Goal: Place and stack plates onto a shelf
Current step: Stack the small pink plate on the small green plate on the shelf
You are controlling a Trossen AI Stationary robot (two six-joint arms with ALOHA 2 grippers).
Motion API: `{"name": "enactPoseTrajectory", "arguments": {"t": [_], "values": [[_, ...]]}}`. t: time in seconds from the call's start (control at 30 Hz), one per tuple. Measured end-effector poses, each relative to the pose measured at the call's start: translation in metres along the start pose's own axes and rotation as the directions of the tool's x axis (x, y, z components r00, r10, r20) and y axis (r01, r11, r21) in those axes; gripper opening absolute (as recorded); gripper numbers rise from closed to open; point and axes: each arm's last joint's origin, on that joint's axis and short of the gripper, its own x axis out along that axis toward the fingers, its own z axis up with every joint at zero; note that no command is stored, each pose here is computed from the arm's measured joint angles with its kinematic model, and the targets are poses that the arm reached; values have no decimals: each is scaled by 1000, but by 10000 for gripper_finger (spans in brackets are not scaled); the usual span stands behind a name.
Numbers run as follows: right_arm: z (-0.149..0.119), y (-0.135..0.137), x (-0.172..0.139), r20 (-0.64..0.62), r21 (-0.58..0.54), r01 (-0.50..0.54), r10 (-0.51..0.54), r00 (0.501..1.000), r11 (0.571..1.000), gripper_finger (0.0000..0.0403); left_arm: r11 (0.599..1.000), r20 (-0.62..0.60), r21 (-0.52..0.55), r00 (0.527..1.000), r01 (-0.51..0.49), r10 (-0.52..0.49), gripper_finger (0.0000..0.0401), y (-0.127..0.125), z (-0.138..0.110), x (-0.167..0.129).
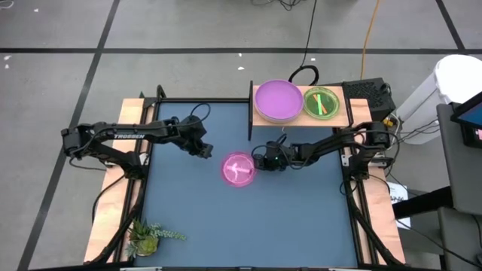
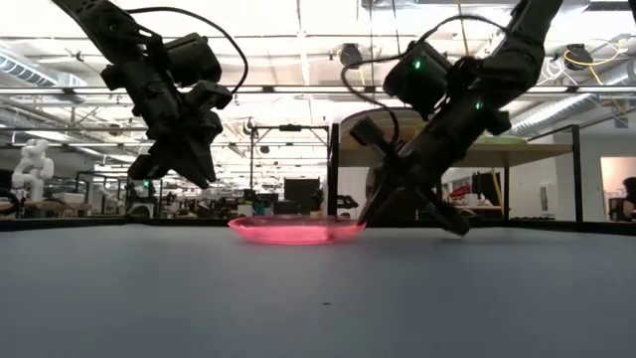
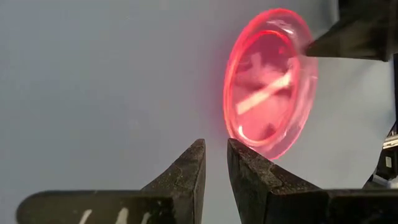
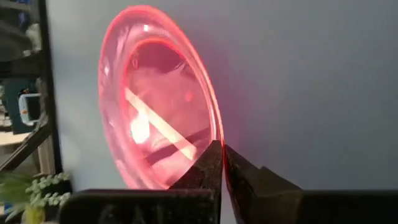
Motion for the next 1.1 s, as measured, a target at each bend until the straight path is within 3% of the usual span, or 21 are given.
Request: {"name": "enactPoseTrajectory", "arguments": {"t": [0.43, 0.87, 1.1], "values": [[4, 34, -62, 54, 16, -121, 120, 991, 993, 0, 999, 38, 24, 999, -36, 35, 72, 1, 1, 0], [6, 54, -143, 188, 71, -286, 269, 945, 956, 0, 999, 77, 40, 997, -22, 19, 72, -1, 4, 0], [8, 67, -189, 268, 61, -286, 260, 928, 956, 0, 999, 80, 41, 997, -20, 16, 72, -2, 4, 0]]}}
